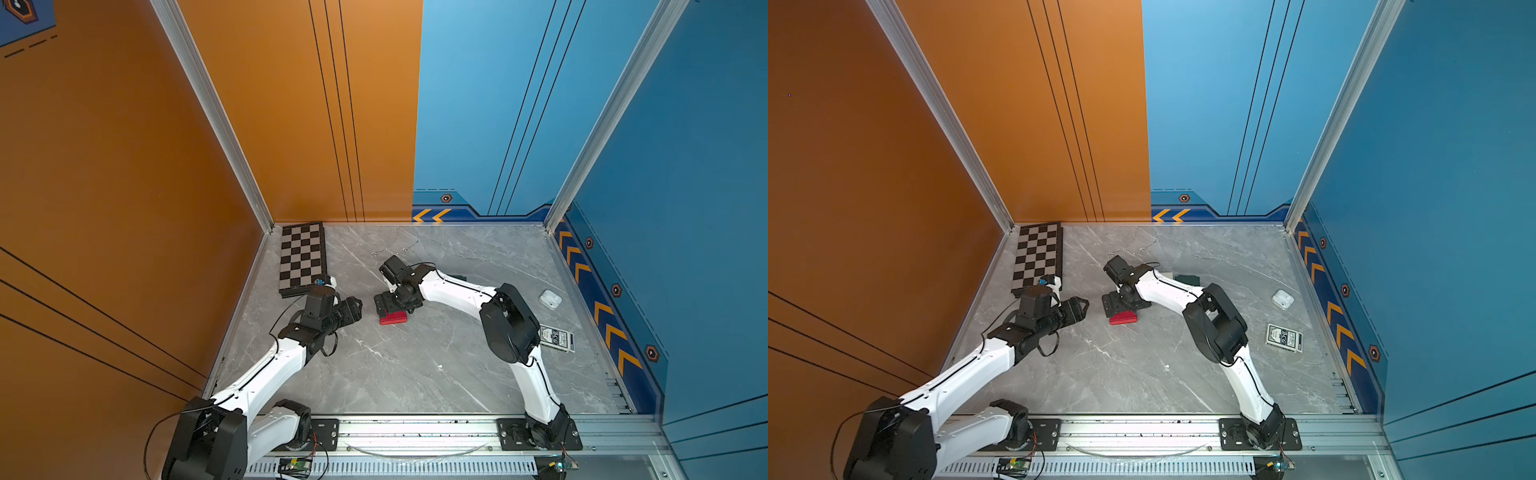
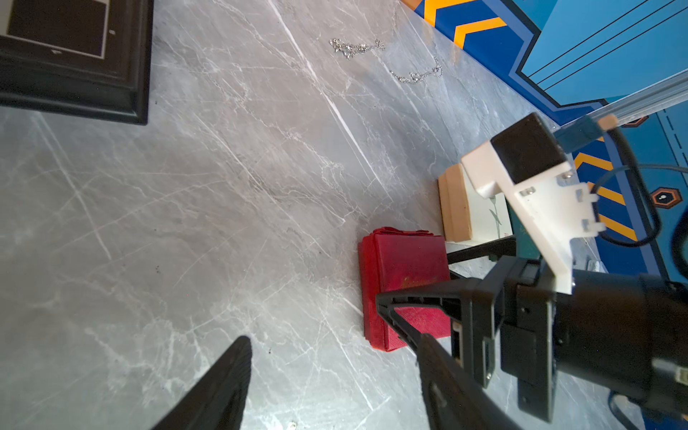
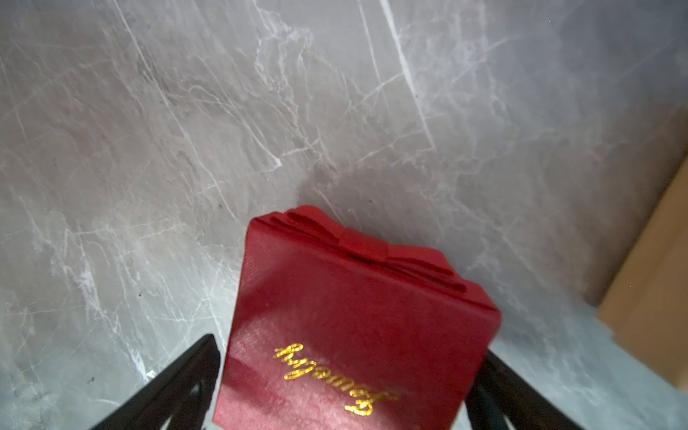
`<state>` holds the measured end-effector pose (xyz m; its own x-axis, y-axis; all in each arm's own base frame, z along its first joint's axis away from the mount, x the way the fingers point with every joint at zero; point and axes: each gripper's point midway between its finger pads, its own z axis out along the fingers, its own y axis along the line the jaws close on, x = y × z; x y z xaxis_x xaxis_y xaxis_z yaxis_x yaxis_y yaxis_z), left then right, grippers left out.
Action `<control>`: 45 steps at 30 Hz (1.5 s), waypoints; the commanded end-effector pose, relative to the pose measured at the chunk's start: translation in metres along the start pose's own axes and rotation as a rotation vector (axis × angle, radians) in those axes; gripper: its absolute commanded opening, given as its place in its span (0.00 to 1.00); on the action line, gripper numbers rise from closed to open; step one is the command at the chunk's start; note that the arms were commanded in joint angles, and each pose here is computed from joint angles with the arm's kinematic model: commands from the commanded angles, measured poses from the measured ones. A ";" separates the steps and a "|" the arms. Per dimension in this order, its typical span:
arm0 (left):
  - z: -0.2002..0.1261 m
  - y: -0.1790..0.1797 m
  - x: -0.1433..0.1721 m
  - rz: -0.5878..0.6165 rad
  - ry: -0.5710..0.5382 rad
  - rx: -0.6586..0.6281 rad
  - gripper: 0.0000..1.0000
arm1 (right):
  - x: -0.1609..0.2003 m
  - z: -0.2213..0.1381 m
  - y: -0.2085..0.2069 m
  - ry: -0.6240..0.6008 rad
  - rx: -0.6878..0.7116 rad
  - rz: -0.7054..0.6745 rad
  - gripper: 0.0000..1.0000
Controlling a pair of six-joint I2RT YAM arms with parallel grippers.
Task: Take the necklace out of the lift-off lid jewelry box
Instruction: Pick up the jewelry box from the center of the board.
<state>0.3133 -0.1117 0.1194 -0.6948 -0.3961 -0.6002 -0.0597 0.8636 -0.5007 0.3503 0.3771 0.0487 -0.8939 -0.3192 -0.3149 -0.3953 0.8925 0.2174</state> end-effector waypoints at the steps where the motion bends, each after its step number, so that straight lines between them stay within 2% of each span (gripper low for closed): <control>1: 0.000 0.004 0.005 0.012 0.010 0.005 0.72 | 0.001 -0.005 0.006 0.028 0.014 -0.060 1.00; 9: 0.000 0.006 0.005 0.011 0.006 0.001 0.72 | 0.000 -0.007 0.000 0.015 0.156 -0.135 1.00; 20: -0.004 0.007 0.003 0.019 0.001 -0.007 0.72 | 0.002 -0.002 -0.005 0.026 0.258 -0.178 1.00; 28: -0.007 0.009 0.002 0.023 -0.003 -0.015 0.73 | 0.000 0.000 -0.007 0.020 0.271 -0.168 0.99; 36: -0.006 0.012 0.005 0.028 -0.005 -0.017 0.74 | 0.001 0.005 -0.005 0.038 0.236 -0.159 0.88; 45: -0.005 0.010 0.003 0.036 -0.010 -0.005 0.75 | 0.002 0.006 -0.010 0.054 0.231 -0.148 0.89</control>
<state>0.3076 -0.1049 0.1165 -0.6899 -0.3784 -0.6171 -0.0489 0.8750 -0.4817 0.3553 0.3772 0.0528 -0.8332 -0.4460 -0.3269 -0.4635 0.8857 -0.0269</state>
